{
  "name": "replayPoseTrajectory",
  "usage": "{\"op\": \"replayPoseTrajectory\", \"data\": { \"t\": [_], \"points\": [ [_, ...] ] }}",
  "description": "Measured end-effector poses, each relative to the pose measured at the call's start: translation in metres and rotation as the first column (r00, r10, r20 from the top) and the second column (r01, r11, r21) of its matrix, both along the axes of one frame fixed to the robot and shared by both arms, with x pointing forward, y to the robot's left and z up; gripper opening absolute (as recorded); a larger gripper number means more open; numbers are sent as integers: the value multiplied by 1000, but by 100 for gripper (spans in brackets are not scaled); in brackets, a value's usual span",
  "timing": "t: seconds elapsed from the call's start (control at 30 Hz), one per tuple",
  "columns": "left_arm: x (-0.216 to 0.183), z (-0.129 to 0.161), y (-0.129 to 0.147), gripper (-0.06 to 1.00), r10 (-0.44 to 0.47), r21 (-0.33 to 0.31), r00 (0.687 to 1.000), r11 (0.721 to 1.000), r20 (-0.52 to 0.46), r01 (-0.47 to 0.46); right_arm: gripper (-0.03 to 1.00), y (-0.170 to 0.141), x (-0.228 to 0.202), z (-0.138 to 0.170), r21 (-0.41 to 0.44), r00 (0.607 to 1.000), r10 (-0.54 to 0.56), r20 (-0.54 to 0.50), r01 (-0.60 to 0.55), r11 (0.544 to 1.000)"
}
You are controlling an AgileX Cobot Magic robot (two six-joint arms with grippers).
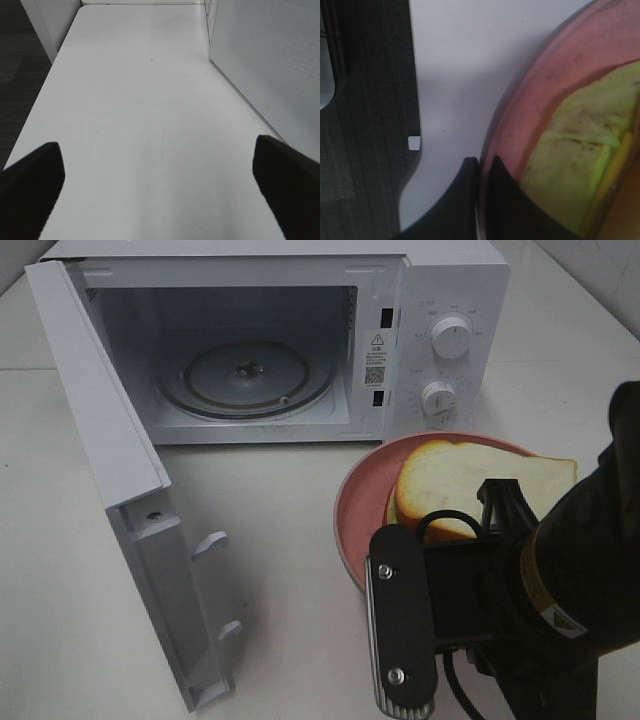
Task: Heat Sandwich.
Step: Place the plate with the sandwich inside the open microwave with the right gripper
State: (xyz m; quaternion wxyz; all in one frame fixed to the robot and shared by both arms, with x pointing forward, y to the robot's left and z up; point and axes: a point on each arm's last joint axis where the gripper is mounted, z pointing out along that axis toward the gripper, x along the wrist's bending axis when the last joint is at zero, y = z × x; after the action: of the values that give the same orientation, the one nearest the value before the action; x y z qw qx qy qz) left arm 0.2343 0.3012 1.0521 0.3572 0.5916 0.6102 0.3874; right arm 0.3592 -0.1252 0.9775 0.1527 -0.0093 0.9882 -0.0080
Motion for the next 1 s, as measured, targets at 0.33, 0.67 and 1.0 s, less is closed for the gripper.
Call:
{"op": "replayPoseTrajectory", "data": {
  "t": [0.33, 0.67, 1.0],
  "points": [
    [0, 0, 0, 97, 0, 0, 1000, 1000, 0, 0, 3, 1, 1, 0, -49, 983, 182, 1, -182, 982],
    [0, 0, 0, 97, 0, 0, 1000, 1000, 0, 0, 3, 6, 3, 1, 8, 983, 180, 25, -180, 984],
    [0, 0, 0, 97, 0, 0, 1000, 1000, 0, 0, 3, -12, 26, 0, -76, 934, 356, -4, -355, 932]
  ]
}}
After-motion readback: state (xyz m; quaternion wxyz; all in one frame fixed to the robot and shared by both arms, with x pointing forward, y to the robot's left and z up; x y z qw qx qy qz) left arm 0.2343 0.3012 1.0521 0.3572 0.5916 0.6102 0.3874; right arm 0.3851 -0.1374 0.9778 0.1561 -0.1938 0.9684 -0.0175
